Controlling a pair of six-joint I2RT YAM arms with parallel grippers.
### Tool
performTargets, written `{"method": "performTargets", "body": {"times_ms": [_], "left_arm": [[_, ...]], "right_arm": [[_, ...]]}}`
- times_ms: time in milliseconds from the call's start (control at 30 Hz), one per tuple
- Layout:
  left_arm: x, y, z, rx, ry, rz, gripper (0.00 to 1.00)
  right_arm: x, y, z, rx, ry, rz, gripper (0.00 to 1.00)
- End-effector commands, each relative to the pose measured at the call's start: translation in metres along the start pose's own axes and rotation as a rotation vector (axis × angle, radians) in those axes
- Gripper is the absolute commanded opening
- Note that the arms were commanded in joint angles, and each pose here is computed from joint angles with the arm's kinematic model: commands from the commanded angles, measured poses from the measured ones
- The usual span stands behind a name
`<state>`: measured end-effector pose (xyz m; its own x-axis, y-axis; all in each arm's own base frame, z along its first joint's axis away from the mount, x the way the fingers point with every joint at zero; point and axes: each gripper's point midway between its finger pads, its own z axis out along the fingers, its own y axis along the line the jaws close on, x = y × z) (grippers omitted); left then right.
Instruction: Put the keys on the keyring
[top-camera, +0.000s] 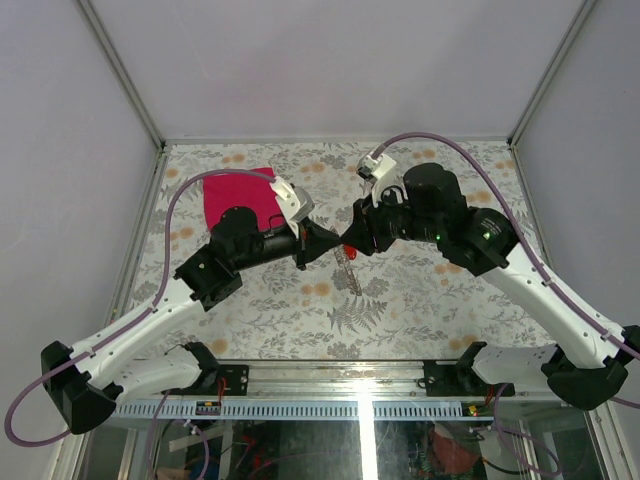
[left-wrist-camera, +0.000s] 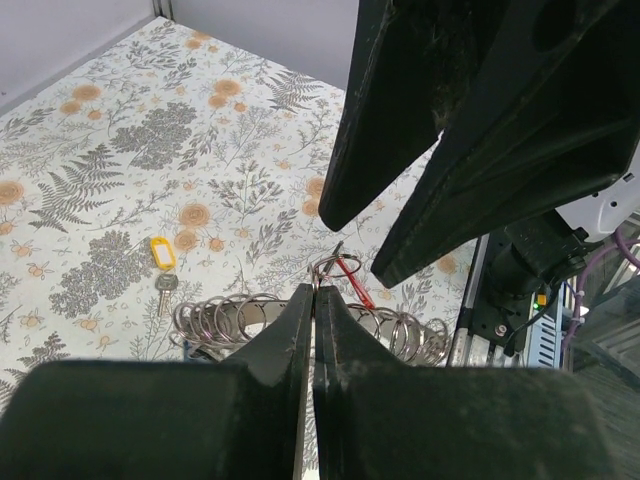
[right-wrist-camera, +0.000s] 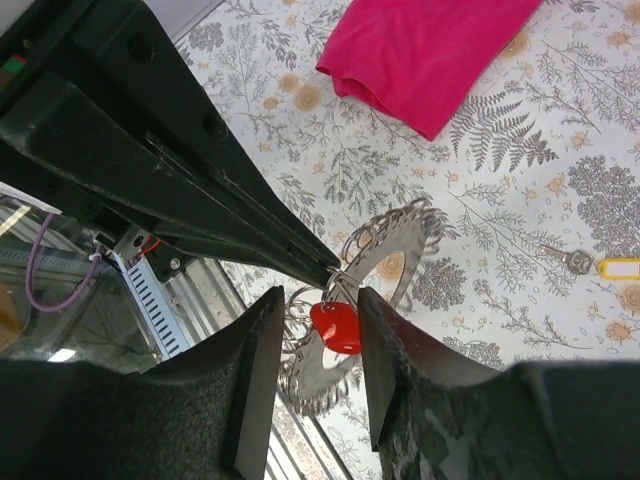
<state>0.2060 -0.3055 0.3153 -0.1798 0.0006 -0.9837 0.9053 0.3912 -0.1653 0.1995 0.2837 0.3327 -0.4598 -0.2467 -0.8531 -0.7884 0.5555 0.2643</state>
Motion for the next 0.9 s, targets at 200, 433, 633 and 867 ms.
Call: {"method": "performTargets", "body": {"times_ms": [200, 433, 633, 867], "left_arm": [[-0.037, -0.005, -0.001, 0.002, -0.096, 0.029, 0.0], [-0.037, -0.005, -0.001, 0.001, -0.097, 0.029, 0.0], [-0.037, -0.004, -0.003, -0.007, -0.097, 0.03, 0.0], [-0.035, -0.004, -0.003, 0.0, -0.093, 0.031, 0.0]], "right_arm": [[-0.008, -0.001, 0.009, 0.003, -0.026, -0.003, 0.37], [-0.002, -0.002, 0.016, -0.005, -0.004, -0.004, 0.3], [-0.003, -0.007, 0.013, 0.025, -0.008, -0.011, 0.0], [0.0, -0.022, 0.006, 0.114, -0.003, -0.012, 0.0]]}}
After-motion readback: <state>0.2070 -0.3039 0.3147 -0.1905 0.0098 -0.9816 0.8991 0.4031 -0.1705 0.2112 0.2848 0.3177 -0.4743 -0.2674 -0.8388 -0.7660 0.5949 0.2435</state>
